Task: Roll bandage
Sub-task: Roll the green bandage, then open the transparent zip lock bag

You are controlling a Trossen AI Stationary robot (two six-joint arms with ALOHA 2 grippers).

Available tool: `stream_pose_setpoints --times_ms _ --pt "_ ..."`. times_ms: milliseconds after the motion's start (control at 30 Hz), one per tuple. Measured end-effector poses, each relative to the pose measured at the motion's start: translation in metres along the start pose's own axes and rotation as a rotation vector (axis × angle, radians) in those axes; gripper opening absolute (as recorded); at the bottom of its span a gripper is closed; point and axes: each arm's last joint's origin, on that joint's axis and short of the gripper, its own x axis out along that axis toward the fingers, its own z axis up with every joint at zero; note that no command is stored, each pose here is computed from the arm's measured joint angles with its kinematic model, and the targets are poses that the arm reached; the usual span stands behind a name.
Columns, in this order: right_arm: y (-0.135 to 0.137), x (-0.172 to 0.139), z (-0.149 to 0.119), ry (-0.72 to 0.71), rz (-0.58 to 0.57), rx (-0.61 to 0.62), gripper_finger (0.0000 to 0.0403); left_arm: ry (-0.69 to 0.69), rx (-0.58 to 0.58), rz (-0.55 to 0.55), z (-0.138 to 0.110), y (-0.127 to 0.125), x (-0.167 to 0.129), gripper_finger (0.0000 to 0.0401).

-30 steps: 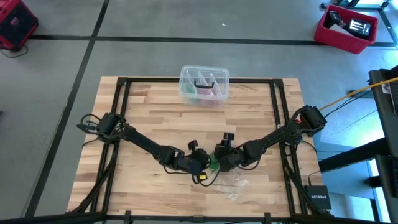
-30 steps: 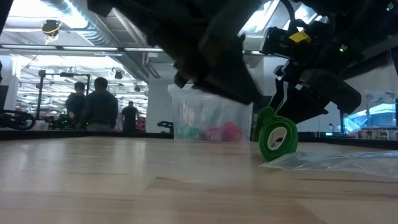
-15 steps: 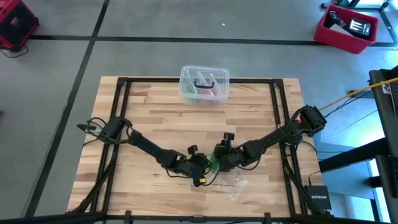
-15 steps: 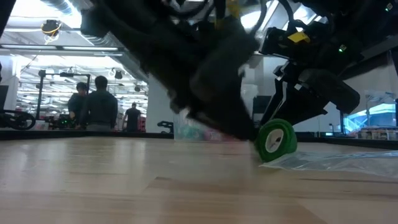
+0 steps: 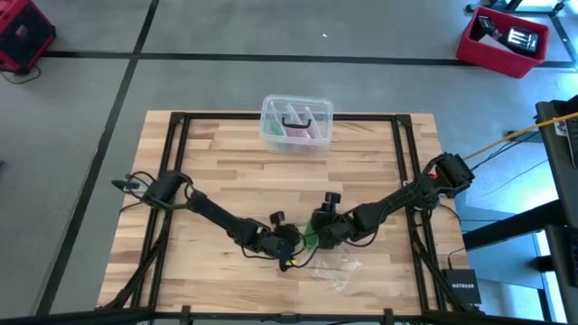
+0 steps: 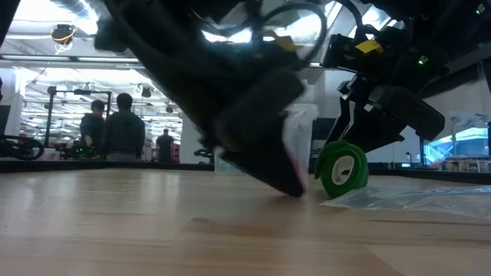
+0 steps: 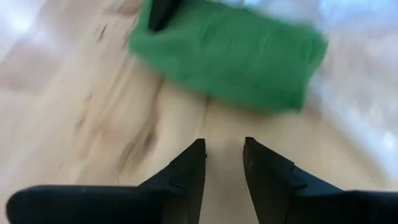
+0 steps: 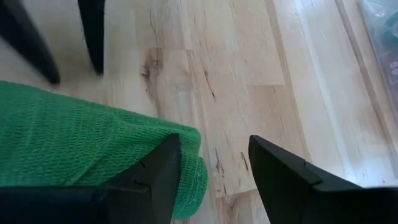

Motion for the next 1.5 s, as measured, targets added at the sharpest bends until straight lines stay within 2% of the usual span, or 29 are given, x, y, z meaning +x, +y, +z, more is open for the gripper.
stream_pose_setpoints --times_ms 133,267,333,533,800,933,1133,1300,1367,1500 --pt "0.0 0.0 0.0 -0.002 0.001 0.002 0.0193 0.036 0.048 0.033 0.003 0.0 -0.024 0.01" --pt "0.0 0.0 0.001 -0.007 0.001 0.004 0.0193 -0.064 0.05 0.028 0.024 -0.004 -0.059 0.01" --pt "0.0 0.0 0.001 -0.015 0.003 0.008 0.0193 -0.085 0.074 0.022 0.027 -0.007 -0.068 0.01" --pt "-0.001 -0.004 0.005 -0.039 0.028 0.029 0.02 -0.101 0.094 0.011 0.023 -0.016 -0.077 0.01" --pt "-0.012 -0.032 0.018 -0.115 0.107 0.099 0.0272 -0.119 0.113 0.037 0.015 -0.026 -0.083 0.01" --pt "-0.022 -0.052 0.025 -0.173 0.132 0.119 0.0287 -0.12 0.095 0.037 0.015 -0.027 -0.084 0.01" --pt "-0.03 -0.083 0.023 -0.165 0.275 0.154 0.0289 -0.124 0.084 0.037 0.016 -0.027 -0.083 0.01" --pt "-0.004 -0.108 0.01 -0.133 0.451 0.134 0.0289 -0.126 0.068 0.034 0.016 -0.027 -0.083 0.01" --pt "0.012 -0.113 0.002 -0.129 0.457 0.115 0.0289 -0.125 0.06 0.035 0.016 -0.027 -0.083 0.01" --pt "0.041 -0.11 -0.018 -0.085 0.391 0.123 0.0289 -0.136 0.039 0.027 0.017 -0.027 -0.083 0.01"
